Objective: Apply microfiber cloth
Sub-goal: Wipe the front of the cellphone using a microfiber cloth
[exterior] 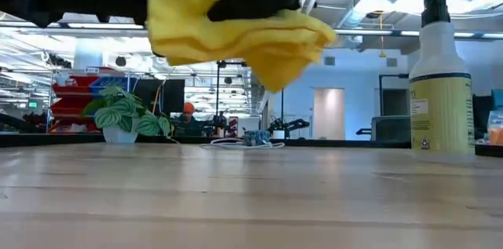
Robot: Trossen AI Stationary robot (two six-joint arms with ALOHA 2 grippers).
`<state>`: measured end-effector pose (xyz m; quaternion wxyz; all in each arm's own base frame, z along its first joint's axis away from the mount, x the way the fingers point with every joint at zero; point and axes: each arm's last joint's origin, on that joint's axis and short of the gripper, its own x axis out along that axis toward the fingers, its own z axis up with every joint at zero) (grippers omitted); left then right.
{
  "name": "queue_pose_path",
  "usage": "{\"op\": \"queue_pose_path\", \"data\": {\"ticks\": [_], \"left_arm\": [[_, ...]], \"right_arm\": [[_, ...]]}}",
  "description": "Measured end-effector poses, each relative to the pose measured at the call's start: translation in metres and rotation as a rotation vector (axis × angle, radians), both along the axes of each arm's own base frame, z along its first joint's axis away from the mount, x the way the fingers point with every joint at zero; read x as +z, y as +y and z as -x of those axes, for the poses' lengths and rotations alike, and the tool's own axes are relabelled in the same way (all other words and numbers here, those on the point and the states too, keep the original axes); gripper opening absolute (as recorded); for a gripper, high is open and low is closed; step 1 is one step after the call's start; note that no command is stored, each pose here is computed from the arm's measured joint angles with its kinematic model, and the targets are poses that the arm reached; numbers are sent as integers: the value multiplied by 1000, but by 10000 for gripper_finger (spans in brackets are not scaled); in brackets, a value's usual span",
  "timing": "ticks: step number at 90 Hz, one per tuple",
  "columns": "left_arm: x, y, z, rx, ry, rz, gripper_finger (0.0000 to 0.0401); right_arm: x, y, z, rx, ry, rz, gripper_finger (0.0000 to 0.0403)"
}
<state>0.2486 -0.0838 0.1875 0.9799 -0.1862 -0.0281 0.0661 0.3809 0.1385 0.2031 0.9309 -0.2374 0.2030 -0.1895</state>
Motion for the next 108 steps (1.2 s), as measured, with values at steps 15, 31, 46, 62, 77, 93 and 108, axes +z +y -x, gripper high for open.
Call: {"op": "queue_pose_path", "data": {"ticks": [15, 31, 46, 62, 77, 93, 108], "left_arm": [[-6, -1, 0, -9, 57, -13, 11], [-9, -3, 1, -32, 89, 8, 11], [-11, -6, 2, -51, 99, 10, 11], [-10, -11, 3, -131, 97, -25, 11], [-12, -12, 4, -129, 105, -54, 10], [-12, -10, 3, -76, 123, -29, 10], [-17, -9, 4, -43, 173, -22, 10]], "right_arm": [[0, 8, 8, -117, 13, 119, 0], [21, 7, 15, -215, 25, 262, 0], [46, 0, 21, -306, -9, 293, 0], [48, 0, 22, -216, -27, 209, 0], [31, 3, 24, -165, 14, 107, 0], [26, 2, 35, -314, 36, 202, 0], [54, 9, 50, -333, -22, 219, 0]]}}
